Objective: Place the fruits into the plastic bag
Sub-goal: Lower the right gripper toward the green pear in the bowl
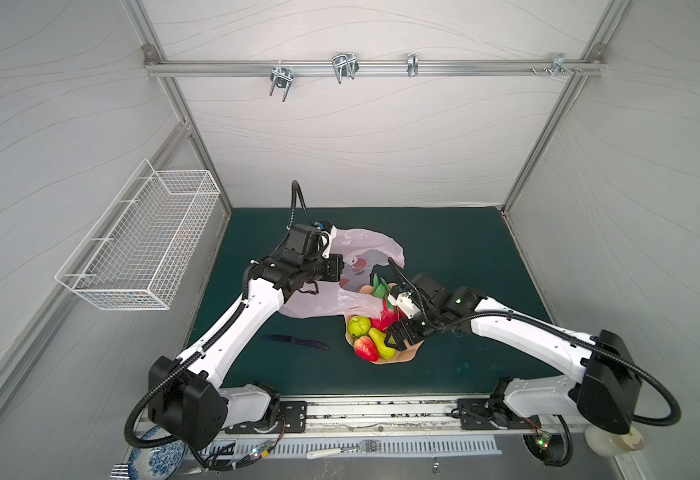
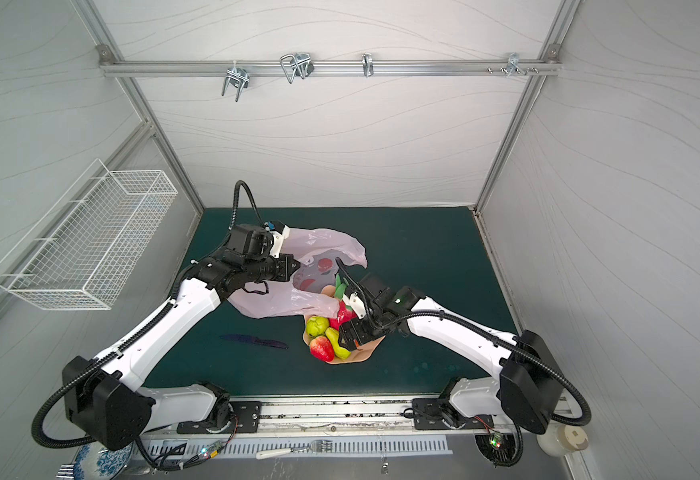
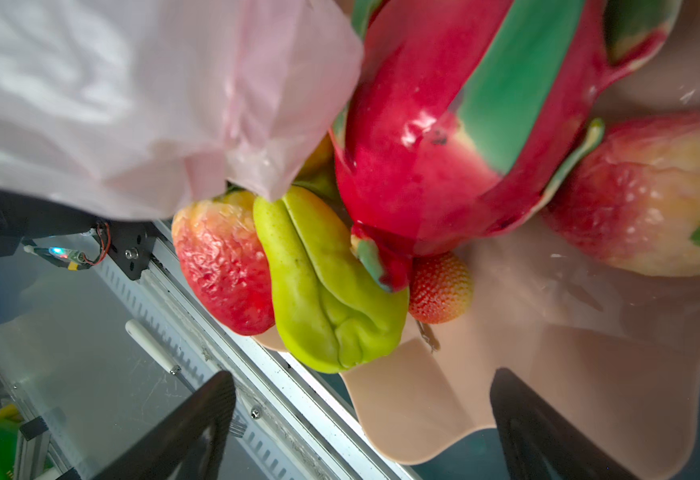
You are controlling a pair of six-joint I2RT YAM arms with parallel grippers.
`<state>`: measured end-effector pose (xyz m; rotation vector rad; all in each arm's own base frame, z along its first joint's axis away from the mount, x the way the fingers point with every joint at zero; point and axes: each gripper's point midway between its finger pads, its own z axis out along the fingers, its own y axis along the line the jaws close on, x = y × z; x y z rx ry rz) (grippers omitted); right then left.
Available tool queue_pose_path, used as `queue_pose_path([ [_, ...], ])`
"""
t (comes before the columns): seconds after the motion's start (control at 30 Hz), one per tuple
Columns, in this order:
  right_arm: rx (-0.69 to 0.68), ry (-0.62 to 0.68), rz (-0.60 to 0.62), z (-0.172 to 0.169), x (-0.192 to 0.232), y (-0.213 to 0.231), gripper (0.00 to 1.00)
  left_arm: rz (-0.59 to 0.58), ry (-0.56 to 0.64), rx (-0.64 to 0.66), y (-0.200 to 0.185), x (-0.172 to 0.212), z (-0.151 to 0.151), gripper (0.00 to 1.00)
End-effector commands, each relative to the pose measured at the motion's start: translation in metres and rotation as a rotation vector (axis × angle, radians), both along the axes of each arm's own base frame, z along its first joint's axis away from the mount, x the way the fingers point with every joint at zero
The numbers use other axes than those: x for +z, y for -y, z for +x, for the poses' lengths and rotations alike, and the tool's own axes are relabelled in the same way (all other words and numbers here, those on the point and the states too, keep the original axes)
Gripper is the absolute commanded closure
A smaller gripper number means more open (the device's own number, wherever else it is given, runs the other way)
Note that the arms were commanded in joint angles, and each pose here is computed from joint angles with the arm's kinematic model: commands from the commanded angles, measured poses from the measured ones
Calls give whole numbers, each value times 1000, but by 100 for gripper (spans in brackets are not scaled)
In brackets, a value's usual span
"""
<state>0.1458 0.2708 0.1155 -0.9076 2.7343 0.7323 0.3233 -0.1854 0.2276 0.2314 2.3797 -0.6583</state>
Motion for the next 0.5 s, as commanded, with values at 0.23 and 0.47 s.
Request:
queue_pose_path([
  [0.23, 113, 13, -30, -6, -22, -21, 5, -4, 16, -9, -2, 7, -5, 100],
  [0.47, 112, 11, -52, -5, -32, -24, 9, -4, 18, -5, -3, 8, -5, 100],
])
